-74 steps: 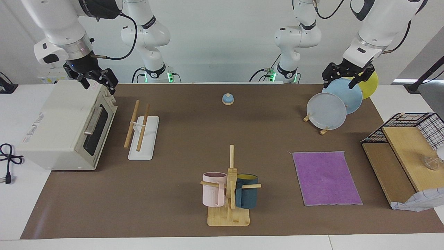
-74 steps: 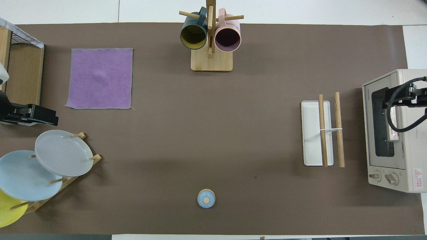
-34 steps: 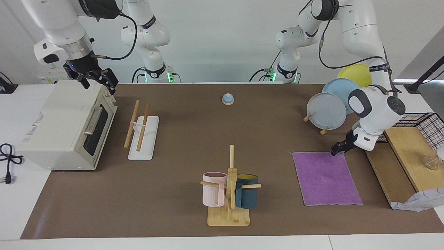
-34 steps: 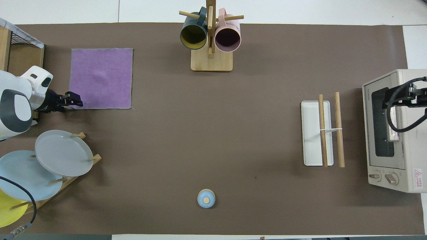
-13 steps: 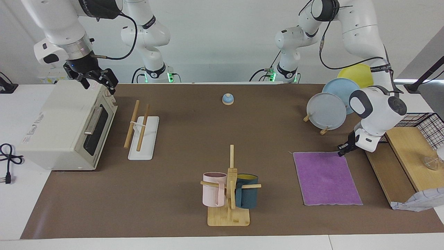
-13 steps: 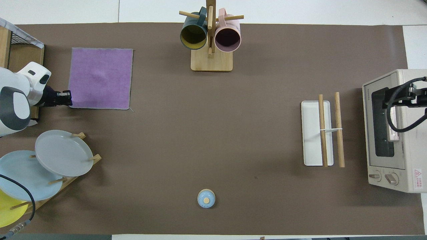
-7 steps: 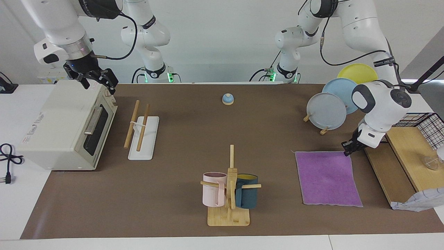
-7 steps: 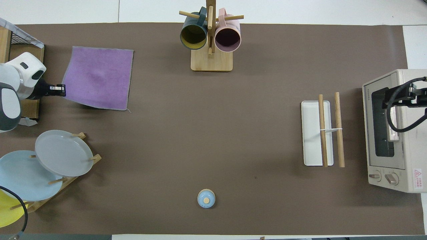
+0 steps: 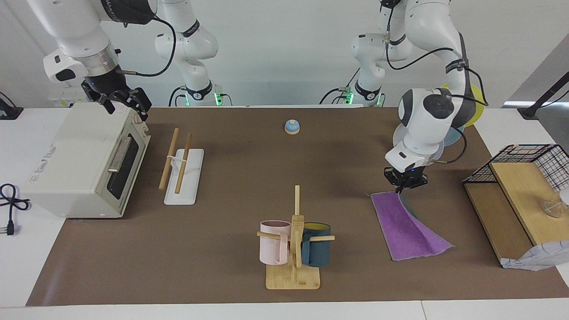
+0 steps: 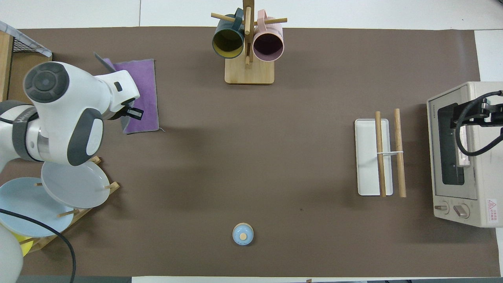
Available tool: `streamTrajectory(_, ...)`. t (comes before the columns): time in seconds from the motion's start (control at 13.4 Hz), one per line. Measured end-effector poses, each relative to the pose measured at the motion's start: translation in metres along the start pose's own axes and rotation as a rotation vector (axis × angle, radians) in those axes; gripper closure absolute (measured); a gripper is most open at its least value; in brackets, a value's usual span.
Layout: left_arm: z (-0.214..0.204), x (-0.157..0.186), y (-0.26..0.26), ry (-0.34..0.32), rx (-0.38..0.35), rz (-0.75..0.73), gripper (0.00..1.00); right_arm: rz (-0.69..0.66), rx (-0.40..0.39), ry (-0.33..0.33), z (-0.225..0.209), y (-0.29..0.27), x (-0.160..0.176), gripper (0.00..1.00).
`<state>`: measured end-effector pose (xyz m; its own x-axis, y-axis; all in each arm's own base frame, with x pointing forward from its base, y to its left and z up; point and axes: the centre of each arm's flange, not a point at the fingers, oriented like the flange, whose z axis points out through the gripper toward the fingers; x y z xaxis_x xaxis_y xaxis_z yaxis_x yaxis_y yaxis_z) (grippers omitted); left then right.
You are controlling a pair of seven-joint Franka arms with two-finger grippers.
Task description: Fold towel and hang on rack
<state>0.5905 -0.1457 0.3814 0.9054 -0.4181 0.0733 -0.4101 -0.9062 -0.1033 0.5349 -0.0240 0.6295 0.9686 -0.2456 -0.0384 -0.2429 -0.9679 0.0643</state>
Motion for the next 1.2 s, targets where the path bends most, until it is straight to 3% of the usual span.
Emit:
streamTrajectory(0.15,0.025,-0.009,0.032,0.004,0.049,-0.003,0.98,0.0,0.0,0.0,0.0,0.0,0.0,0.0)
streamTrajectory(0.37,0.051,-0.024,0.056,0.001,0.057,-0.016,0.98,0.0,0.0,0.0,0.0,0.0,0.0,0.0)
streamTrajectory(0.67,0.043,-0.025,0.028,-0.036,0.054,-0.092,0.54,0.0,0.0,0.0,0.0,0.0,0.0,0.0)
streamTrajectory(0.97,0.016,-0.02,-0.038,0.002,-0.12,-0.27,0.04,0.0,0.0,0.0,0.0,0.0,0.0,0.0)
streamTrajectory(1.2,0.031,-0.038,-0.098,0.044,-0.271,-0.372,0.0,0.0,0.0,0.0,0.0,0.0,0.0,0.0)
